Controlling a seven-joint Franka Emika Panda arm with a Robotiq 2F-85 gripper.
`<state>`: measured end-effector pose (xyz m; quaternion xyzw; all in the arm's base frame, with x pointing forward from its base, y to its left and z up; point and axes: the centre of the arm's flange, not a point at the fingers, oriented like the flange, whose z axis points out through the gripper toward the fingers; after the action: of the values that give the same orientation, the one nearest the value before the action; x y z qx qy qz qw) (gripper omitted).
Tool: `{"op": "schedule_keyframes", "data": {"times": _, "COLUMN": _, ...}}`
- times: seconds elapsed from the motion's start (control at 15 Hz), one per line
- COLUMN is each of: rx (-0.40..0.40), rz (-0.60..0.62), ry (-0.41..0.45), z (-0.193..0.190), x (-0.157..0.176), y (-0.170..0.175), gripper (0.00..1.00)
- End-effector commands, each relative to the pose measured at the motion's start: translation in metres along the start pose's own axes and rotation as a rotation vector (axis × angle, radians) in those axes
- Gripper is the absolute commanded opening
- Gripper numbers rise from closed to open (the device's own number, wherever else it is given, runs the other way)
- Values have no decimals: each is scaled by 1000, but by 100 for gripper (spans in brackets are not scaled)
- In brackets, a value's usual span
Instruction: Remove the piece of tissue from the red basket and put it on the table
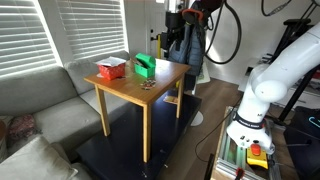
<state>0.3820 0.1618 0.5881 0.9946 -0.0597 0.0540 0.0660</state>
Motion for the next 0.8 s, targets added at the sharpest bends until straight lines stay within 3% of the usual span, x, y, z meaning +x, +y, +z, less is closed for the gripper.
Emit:
{"op": "schedule_keyframes", "data": {"times": 0.0, "rx": -6, "rz": -6, "ry": 98, "z": -1, "x": 66, "y": -26, "gripper": 100}}
{"op": "schedule_keyframes", "data": {"times": 0.13, "rx": -3, "rz": -40, "ry": 135, "z": 5, "x": 91, "y": -35, "gripper": 100}}
{"op": "schedule_keyframes", "data": {"times": 0.53, "rx": -105, "rz": -171, "ry": 247, "z": 30, "x": 157, "y": -72, "gripper": 100}}
{"op": "schedule_keyframes", "data": {"times": 0.6, "rx": -109, "rz": -188, "ry": 261, "z": 34, "x": 163, "y": -78, "gripper": 100}}
{"op": "schedule_keyframes", "data": {"times": 0.67, "rx": -95, "rz": -172, "ry": 229, "z": 36, "x": 137, "y": -58, "gripper": 100}}
{"op": "schedule_keyframes", "data": {"times": 0.73, "rx": -99, "rz": -186, "ry": 236, "z": 40, "x": 143, "y": -64, "gripper": 100}}
